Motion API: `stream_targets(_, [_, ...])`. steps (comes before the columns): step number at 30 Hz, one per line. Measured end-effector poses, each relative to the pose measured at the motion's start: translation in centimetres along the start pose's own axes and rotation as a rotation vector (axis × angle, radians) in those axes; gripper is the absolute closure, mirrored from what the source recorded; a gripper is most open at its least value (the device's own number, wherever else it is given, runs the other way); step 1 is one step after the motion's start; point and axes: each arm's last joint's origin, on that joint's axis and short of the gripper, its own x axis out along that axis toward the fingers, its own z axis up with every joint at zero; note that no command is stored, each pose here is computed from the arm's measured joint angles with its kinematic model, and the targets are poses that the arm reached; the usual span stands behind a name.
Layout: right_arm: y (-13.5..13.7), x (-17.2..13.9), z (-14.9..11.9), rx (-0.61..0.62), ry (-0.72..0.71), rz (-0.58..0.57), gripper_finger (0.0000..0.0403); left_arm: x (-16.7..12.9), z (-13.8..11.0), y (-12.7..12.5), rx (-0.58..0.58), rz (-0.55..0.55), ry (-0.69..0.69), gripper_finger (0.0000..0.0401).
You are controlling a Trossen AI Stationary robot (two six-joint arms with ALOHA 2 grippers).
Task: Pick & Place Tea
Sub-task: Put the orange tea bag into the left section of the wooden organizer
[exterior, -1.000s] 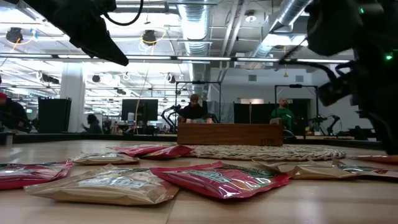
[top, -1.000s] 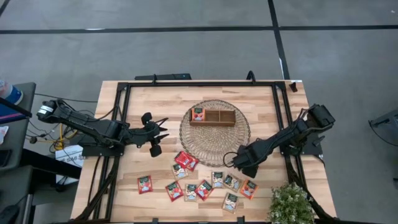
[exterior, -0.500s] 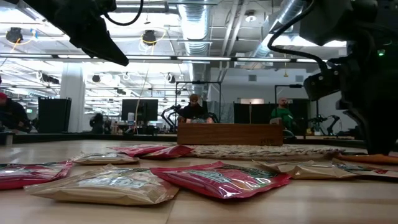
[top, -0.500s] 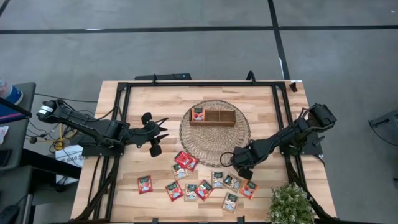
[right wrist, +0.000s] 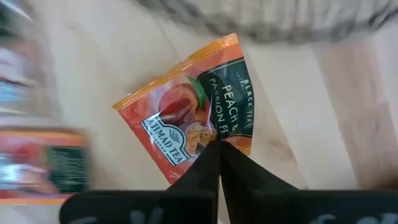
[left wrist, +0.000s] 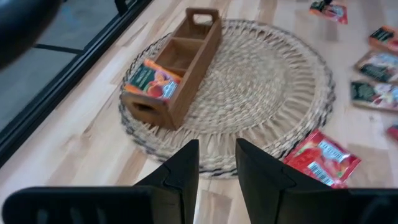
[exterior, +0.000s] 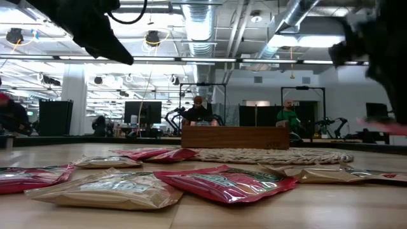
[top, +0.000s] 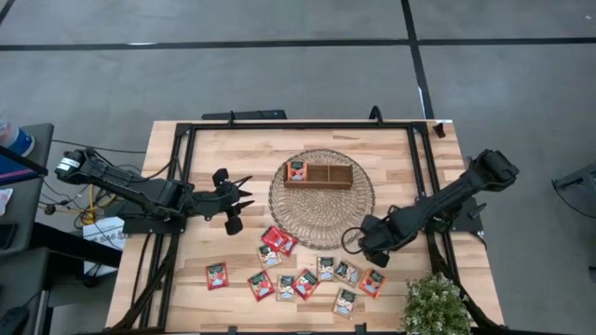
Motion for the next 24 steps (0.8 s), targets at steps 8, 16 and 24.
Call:
stream_targets(8, [0.0,-3.7,2.2,-0.030,-0.253,-0.140,0.0403,0.0,0.7,-0.3,-0.038,-0.065,-0.056,0.0302])
stream_targets(16, [-1.3,-6.6,5.7,-0.048,-0.527,-0.318,0.0403,-0.4,2.7,-0.8,-0.111,-0.173,-0.231,0.0302])
stream_targets(24, [-2.3,-8.3,8.3,-0.070,-0.643,-0.374,0.0403,1.0,3.8,-1.6,-0.115,-0.207,-0.343,0.0302])
